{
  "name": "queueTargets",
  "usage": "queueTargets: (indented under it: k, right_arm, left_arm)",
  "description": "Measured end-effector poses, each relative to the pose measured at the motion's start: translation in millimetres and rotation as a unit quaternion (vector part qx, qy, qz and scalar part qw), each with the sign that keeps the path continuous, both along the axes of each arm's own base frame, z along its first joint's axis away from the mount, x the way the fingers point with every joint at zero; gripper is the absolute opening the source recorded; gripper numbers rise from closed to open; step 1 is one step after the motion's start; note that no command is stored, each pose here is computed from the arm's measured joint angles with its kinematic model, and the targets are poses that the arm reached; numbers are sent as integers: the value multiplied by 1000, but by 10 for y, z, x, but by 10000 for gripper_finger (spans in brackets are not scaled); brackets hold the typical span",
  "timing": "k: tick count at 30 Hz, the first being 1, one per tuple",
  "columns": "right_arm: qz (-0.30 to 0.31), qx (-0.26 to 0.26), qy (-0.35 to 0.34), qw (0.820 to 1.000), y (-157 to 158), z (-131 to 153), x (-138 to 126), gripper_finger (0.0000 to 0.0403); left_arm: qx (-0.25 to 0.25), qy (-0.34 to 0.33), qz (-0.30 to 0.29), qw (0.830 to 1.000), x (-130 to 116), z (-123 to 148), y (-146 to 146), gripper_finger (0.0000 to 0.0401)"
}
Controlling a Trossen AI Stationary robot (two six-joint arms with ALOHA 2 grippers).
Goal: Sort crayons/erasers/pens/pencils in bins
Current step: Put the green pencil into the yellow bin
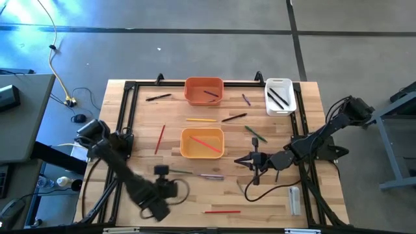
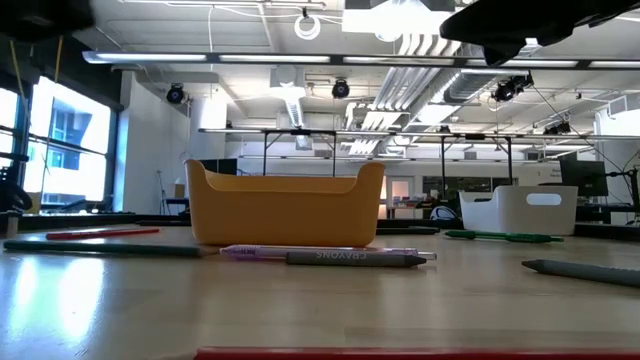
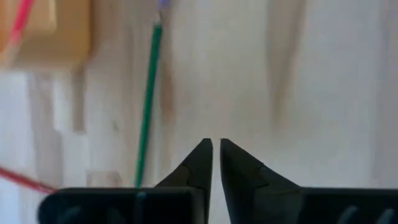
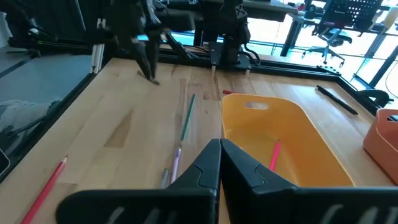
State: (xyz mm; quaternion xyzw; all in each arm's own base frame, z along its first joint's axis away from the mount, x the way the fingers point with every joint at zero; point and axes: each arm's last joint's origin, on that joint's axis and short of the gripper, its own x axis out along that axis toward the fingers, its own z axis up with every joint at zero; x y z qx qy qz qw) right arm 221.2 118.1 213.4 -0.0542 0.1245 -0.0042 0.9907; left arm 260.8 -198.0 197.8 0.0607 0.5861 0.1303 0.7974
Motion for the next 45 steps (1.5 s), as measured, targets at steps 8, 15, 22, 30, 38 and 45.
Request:
queueTargets:
  k: [8, 15, 22, 30, 38, 45]
  right_arm:
    - [-3, 9, 6, 1000, -1, -12, -3, 0]
    - [5, 7, 12, 1000, 23, -25, -20, 0]
    - [22, 3, 13, 1000, 96, -26, -62, 0]
    - [25, 1, -1, 1000, 101, 4, -54, 0]
    - [24, 0, 2, 1000, 101, -7, -51, 0]
    - [20, -4, 7, 1000, 110, -43, -35, 0]
  left_arm:
    - [-22, 49, -46, 998, 344, -10, 468, 98]
    - [-14, 73, -76, 994, 341, -46, 548, 132]
    - [-21, 107, -57, 992, -62, -424, 658, 120]
    - [-68, 29, -24, 997, -446, -410, 1015, 88]
    - [-96, -11, -8, 995, -504, -550, 1354, 91]
    - [-100, 16, -6, 995, -437, -694, 1469, 120]
